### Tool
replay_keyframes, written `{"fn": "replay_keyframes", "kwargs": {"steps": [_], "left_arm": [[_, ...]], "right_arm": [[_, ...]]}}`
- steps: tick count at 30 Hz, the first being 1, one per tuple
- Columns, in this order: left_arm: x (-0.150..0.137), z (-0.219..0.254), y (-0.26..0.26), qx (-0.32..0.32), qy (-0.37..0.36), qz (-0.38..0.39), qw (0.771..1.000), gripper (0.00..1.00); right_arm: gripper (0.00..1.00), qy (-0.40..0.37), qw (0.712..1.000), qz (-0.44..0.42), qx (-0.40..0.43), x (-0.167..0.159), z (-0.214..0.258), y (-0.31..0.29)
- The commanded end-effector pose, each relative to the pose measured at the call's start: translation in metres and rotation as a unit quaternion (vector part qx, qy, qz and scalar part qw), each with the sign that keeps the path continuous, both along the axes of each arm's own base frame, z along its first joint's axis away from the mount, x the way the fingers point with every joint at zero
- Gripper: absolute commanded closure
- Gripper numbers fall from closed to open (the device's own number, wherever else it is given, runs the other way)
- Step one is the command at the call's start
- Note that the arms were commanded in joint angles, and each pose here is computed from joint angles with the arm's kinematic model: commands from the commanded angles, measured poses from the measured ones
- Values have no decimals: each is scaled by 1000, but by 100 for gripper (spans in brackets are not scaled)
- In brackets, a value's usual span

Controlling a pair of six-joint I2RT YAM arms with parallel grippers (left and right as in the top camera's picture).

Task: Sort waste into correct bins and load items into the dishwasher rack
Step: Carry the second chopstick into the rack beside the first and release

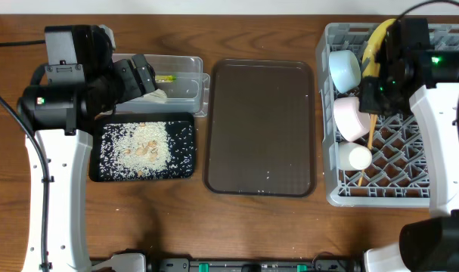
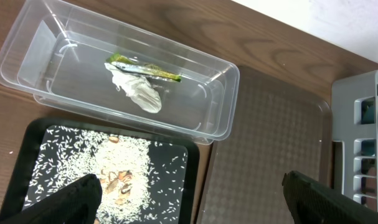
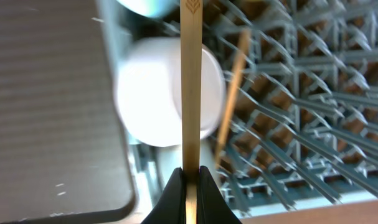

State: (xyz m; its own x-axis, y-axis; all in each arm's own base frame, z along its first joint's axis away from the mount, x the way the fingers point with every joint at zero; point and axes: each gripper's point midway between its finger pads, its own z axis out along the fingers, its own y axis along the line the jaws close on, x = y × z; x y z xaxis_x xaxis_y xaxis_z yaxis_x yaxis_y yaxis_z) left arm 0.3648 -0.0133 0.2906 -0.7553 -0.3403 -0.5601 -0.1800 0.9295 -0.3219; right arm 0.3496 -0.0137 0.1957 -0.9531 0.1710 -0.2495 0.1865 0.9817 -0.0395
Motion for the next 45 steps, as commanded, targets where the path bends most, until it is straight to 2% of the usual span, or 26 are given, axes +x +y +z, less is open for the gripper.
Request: {"fn": "replay_keyframes", "kwargs": {"steps": [1, 7, 13, 15, 17, 18, 22, 30, 36, 38, 39, 41, 42, 45], "left_arm": [[1, 3, 3, 7, -4, 2, 1000, 4], [1, 3, 3, 7, -4, 2, 1000, 4], [1, 3, 3, 7, -4, 2, 1000, 4], [1, 3, 3, 7, -4, 2, 1000, 4], [1, 3, 3, 7, -4, 2, 1000, 4], [1, 3, 3, 7, -4, 2, 1000, 4], [1, 3, 3, 7, -4, 2, 1000, 4], [1, 3, 3, 7, -4, 2, 1000, 4], [1, 3, 3, 7, -4, 2, 1000, 4], [1, 3, 3, 7, -4, 2, 1000, 4], [1, 3, 3, 7, -4, 2, 1000, 4], [1, 3, 3, 7, -4, 2, 1000, 4], [1, 3, 3, 7, -4, 2, 1000, 4], [1, 3, 3, 7, -4, 2, 1000, 4]], "right_arm": [[99, 35, 999, -26, -33, -11, -23, -28], [99, 66, 997, -23, -36, -24, -52, -53], [96, 72, 997, -15, -40, -28, -57, -69], [88, 71, 997, -9, -42, -28, -57, -71], [73, 71, 997, -10, -42, -28, -57, -73], [62, 71, 997, -11, -42, -28, -57, -74], [49, 68, 997, -23, -41, -28, -57, -78], [49, 54, 998, -32, -18, -23, -57, -76], [51, -7, 998, 11, 56, -8, -29, -44], [44, -54, 995, 37, 71, -3, 0, -31], [35, -76, 994, 47, 70, -2, 15, -28], [3, -130, 988, 56, 61, -7, 55, -23], [1, -151, 985, 58, 56, -11, 70, -22], [1, -215, 974, 64, 39, -34, 116, -18]]}}
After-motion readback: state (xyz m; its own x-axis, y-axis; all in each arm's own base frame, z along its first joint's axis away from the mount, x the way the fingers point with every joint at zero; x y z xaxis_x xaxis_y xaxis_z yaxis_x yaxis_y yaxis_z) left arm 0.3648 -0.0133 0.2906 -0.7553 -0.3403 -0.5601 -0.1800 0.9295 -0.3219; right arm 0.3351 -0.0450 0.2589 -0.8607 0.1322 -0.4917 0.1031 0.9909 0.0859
